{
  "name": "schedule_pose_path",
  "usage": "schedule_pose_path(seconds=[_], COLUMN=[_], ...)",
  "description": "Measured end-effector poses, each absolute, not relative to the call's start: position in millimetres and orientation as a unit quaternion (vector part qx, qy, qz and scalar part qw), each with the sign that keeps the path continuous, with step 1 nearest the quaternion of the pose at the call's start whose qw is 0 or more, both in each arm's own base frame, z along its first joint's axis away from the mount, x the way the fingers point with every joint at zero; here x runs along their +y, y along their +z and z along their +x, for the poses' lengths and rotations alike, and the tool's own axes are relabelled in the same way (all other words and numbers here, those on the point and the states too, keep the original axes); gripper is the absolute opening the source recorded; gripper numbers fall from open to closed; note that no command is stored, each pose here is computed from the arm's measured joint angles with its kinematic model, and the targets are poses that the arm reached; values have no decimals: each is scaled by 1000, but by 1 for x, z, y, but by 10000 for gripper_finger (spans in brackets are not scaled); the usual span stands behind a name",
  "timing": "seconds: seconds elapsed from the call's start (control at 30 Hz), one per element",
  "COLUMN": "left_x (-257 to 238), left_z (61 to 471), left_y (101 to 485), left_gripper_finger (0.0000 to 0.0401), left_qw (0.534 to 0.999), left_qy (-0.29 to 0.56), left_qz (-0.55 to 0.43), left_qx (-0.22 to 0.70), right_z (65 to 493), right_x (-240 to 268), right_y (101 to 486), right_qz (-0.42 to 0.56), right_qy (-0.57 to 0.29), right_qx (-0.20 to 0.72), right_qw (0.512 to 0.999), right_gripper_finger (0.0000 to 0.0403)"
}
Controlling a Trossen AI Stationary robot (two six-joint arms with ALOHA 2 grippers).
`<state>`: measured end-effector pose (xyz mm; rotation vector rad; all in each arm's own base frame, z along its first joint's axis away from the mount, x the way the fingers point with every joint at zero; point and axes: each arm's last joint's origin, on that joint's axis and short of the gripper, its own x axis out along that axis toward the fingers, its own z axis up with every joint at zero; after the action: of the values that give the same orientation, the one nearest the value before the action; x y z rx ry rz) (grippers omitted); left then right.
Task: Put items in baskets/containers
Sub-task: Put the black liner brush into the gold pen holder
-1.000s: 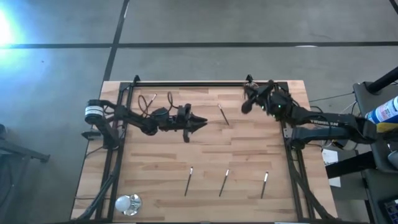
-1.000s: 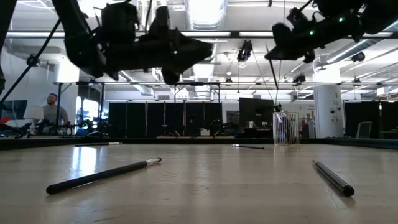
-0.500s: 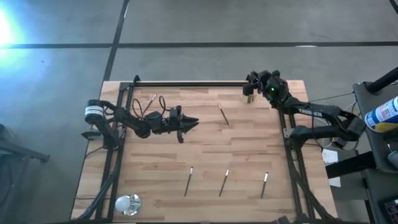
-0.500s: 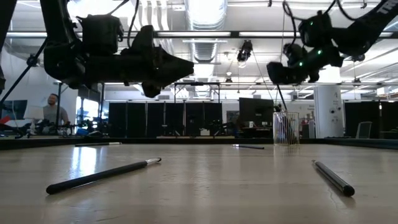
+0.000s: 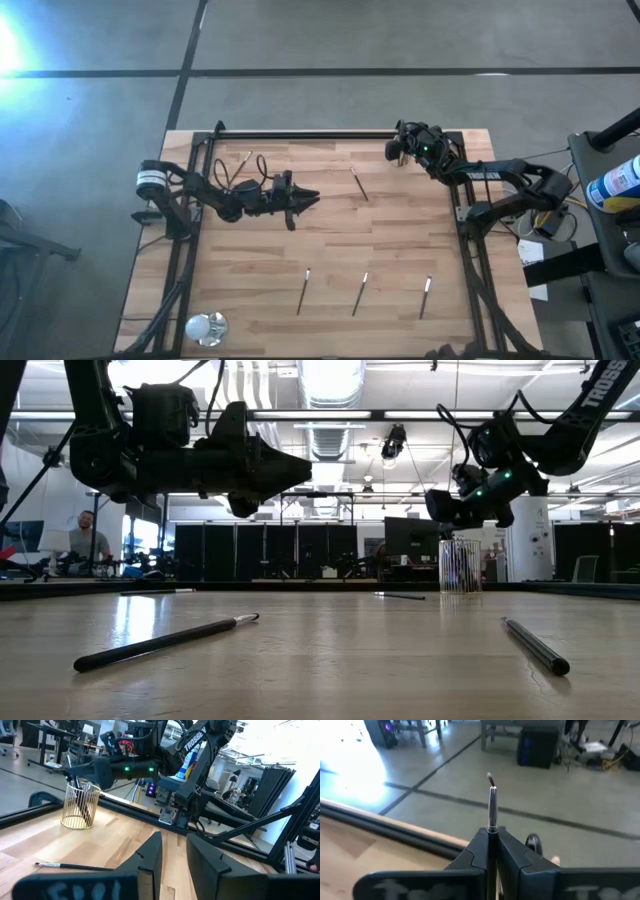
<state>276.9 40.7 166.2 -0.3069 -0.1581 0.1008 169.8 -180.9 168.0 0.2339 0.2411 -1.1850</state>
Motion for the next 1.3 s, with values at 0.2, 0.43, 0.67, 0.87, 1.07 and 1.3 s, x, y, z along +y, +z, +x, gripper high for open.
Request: schedule_pose_path(seconds=[0.2,0.43,0.67,0.87,1.07,1.3], left_x=[41,40,41,40,40,40], left_z=[277,277,268,261,260,260], left_y=[163,158,149,145,145,144], left_gripper_finger=[82,78,11,1,0,0], left_qw=[984,984,981,981,982,982], left_qy=[52,55,86,98,97,97], left_qz=[-158,-166,-171,-166,-159,-157], left_qx=[-63,-41,-26,-26,-27,-26], right_z=[164,156,151,163,179,203], right_x=[-175,-166,-135,-76,-14,37], right_y=[171,194,223,223,215,214], right_qz=[138,157,199,248,302,344], right_qy=[-560,-560,-520,-489,-457,-469], right_qx=[138,150,189,180,168,208], right_qw=[805,800,809,817,819,787], right_gripper_finger=[64,133,92,15,11,11])
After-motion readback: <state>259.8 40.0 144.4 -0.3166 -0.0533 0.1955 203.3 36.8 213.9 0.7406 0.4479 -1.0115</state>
